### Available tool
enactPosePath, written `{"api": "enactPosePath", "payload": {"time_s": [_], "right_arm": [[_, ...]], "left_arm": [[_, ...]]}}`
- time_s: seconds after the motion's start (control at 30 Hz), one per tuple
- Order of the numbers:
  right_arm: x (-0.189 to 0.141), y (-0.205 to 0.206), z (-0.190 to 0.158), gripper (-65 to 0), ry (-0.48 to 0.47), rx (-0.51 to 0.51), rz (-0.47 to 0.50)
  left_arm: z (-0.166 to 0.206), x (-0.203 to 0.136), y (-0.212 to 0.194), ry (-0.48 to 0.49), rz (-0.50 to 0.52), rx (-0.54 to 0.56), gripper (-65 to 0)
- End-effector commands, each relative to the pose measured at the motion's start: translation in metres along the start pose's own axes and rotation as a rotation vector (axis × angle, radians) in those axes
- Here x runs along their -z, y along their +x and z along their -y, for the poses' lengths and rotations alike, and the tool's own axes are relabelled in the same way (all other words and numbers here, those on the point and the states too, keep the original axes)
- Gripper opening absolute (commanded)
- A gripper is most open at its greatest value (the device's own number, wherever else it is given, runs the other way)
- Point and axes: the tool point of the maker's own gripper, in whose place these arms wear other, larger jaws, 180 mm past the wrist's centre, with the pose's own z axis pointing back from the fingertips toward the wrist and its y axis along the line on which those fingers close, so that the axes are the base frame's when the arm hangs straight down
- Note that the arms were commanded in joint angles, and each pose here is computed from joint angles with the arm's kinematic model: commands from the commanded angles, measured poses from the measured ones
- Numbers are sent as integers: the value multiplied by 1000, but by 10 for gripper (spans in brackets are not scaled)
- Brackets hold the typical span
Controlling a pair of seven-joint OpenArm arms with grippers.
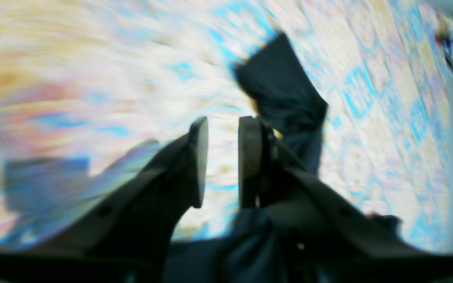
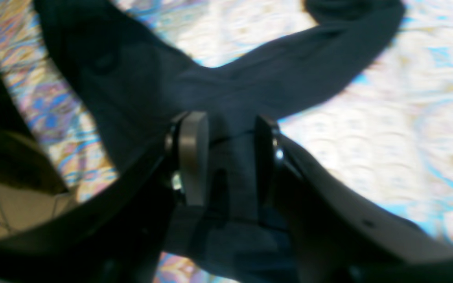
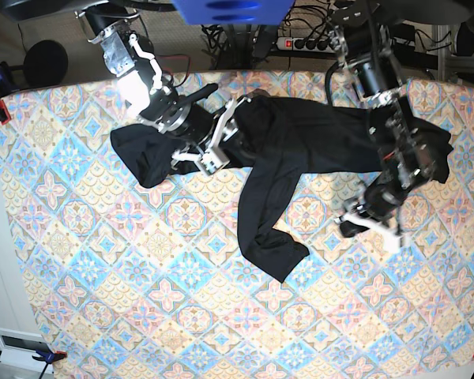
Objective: Layout the t-shirt on the table in an organized manner, then fold the t-shirt properly
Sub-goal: 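Swing the left gripper over and grasp the hanging sleeve end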
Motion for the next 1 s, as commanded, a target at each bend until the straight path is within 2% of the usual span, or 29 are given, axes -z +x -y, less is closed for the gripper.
{"api": "enactPosePath", "payload": {"time_s": [0.0, 0.07, 0.2, 0.33, 0.47, 0.83, 0.97], "right_arm": [[-3, 16, -1, -455, 7, -8, 57], [-3, 17, 0, -456, 4, -7, 58], [-3, 17, 1, -456, 3, -9, 59], [-3, 17, 1, -456, 3, -9, 59], [-3, 18, 1, -456, 3, -10, 60], [-3, 20, 2, -456, 3, -13, 67], [-3, 20, 2, -456, 3, -13, 67]], "left_arm": [[6, 7, 16, -10, 28, 1, -512], [14, 30, 7, -25, -18, -44, -494], [27, 65, -2, -38, -24, -106, -415], [40, 87, -12, -49, -37, -137, -342], [52, 101, -20, -68, -42, -173, -299], [53, 136, -49, -42, -70, -255, -299], [66, 146, -64, -50, -106, -278, -330]]}}
